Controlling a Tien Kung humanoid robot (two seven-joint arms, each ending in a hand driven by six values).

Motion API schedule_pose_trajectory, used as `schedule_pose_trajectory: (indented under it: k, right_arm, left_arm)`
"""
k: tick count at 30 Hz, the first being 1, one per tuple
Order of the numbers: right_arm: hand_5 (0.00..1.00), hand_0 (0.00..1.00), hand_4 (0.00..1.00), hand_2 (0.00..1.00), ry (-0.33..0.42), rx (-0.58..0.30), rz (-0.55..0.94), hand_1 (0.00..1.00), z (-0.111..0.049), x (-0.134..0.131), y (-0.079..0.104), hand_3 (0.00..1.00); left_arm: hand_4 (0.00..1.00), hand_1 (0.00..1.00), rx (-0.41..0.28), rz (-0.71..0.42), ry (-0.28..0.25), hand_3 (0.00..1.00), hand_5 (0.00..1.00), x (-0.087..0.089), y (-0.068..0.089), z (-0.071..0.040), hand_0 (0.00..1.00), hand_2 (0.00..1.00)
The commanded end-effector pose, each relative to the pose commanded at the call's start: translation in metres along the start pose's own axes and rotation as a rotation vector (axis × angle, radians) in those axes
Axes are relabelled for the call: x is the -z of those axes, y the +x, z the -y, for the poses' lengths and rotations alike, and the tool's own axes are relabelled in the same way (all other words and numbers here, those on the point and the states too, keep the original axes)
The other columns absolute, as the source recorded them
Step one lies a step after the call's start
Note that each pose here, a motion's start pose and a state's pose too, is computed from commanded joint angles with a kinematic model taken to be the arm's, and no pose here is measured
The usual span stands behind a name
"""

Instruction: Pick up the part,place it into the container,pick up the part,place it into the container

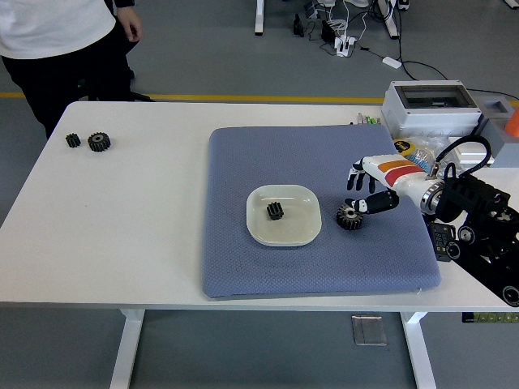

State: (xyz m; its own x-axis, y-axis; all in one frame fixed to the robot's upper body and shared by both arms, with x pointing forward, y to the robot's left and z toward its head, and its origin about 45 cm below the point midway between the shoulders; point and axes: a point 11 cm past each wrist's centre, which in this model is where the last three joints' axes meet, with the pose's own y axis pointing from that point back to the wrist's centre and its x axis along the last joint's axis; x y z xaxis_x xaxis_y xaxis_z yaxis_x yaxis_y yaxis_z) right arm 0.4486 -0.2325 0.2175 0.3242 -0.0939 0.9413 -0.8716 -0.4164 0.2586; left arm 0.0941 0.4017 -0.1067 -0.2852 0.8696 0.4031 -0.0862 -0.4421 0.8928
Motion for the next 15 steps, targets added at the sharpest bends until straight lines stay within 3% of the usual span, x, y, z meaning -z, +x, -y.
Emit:
schedule_pose_trajectory:
  k: [1, 6, 7, 15]
  right_arm:
    - [0.376, 0.43, 0.94, 0.734, -0.006, 0.013, -0.005, 0.588, 0.0, -0.002, -0.001, 0.724]
    - [0.376, 0.43, 0.94, 0.734, -0.032, 0.063, -0.031, 0.588, -0.002, -0.011, -0.011, 0.724]
    - [0.35, 0.638, 0.967, 0.829, -0.038, 0.068, -0.033, 0.691, -0.002, -0.012, -0.013, 0.837]
    - [0.34, 0.641, 0.983, 0.837, -0.065, 0.089, -0.029, 0.693, -0.001, -0.02, -0.021, 0.848]
  left_arm:
    - [0.653, 0.587, 0.0, 0.0, 0.0, 0.56, 0.572, 0.0, 0.0, 0.0, 0.616, 0.653]
    - [0.653, 0.587, 0.0, 0.001, 0.0, 0.56, 0.572, 0.0, 0.0, 0.0, 0.616, 0.653]
    - [0.653, 0.589, 0.0, 0.001, 0.0, 0.559, 0.572, 0.0, 0.0, 0.0, 0.616, 0.654]
    - [0.653, 0.591, 0.004, 0.003, -0.001, 0.559, 0.573, -0.001, -0.001, 0.0, 0.617, 0.654]
